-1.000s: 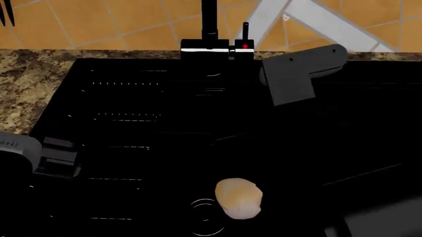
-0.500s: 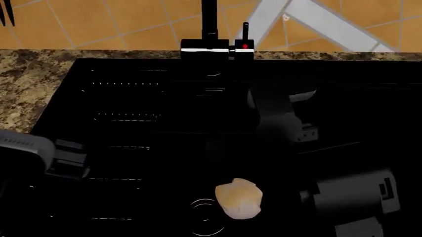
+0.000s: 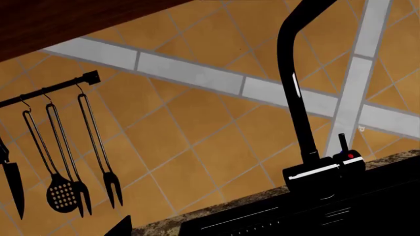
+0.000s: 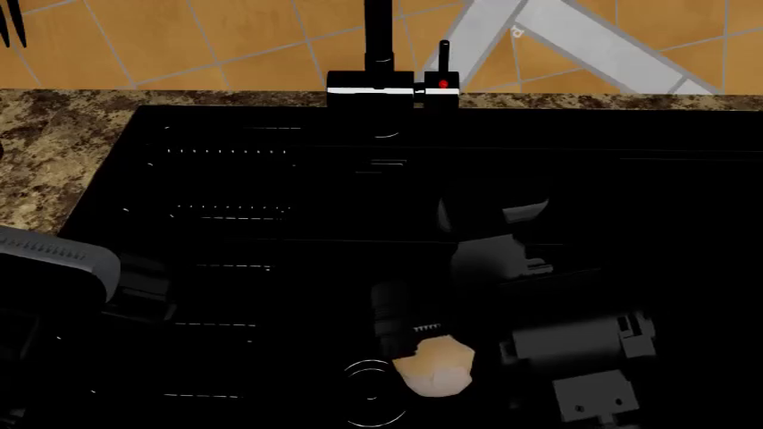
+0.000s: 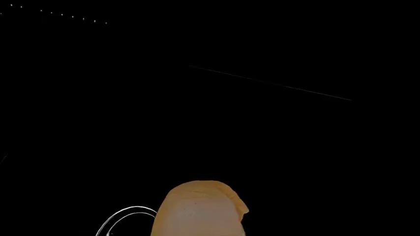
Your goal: Pick the chicken breast from the sink and place it on the plate located on the counter
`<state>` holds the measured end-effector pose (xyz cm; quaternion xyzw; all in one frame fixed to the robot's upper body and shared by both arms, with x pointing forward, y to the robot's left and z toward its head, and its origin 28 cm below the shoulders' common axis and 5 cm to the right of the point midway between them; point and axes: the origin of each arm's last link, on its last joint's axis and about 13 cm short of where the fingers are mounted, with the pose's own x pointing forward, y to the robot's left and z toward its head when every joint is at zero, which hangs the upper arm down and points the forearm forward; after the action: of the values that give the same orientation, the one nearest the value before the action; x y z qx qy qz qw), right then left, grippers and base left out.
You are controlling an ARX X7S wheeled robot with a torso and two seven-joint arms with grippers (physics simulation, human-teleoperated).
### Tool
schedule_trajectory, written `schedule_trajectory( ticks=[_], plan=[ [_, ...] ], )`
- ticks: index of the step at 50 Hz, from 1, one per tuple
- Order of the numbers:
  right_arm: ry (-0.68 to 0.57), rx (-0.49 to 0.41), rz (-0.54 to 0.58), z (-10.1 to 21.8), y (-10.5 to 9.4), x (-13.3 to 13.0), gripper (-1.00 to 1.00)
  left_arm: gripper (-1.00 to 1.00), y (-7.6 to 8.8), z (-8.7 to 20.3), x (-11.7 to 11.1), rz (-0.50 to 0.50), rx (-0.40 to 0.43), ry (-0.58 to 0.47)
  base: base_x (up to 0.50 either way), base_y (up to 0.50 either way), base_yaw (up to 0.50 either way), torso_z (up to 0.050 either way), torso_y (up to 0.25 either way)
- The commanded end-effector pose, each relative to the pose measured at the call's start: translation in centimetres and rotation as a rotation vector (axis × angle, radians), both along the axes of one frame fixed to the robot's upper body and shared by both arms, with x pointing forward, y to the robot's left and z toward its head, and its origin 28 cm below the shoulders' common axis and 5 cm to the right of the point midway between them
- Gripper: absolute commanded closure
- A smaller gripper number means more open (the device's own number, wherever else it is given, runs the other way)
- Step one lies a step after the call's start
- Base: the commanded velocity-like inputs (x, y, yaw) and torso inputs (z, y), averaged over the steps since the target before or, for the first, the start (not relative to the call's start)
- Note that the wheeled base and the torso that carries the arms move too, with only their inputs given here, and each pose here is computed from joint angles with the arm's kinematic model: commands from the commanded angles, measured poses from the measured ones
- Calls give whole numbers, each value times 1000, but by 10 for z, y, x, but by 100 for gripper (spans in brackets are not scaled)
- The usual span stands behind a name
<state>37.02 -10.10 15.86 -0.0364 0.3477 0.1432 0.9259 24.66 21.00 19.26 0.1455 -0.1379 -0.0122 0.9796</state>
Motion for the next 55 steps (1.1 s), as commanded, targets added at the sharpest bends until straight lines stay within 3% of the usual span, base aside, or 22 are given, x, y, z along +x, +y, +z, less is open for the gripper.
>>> schedule_trajectory(
  ticks=[1,24,39,40,55],
  plan=[
    [47,-3,11,-19,2,4,-100,-100,1,-2,1,0,-2,4,0,0,0,0,0],
    [123,1,17,-50,5,14,-100,-100,1,-3,3,-3,-1,10,0,0,0,0,0],
    [178,-4,26,-70,6,8,-100,-100,2,-5,3,-2,-4,11,0,0,0,0,0],
    [174,-5,23,-69,6,8,100,-100,2,-4,3,-3,-4,11,0,0,0,0,0],
    [138,16,44,-57,7,6,100,-100,0,-3,1,-9,-3,6,1,0,1,0,0]
  ],
)
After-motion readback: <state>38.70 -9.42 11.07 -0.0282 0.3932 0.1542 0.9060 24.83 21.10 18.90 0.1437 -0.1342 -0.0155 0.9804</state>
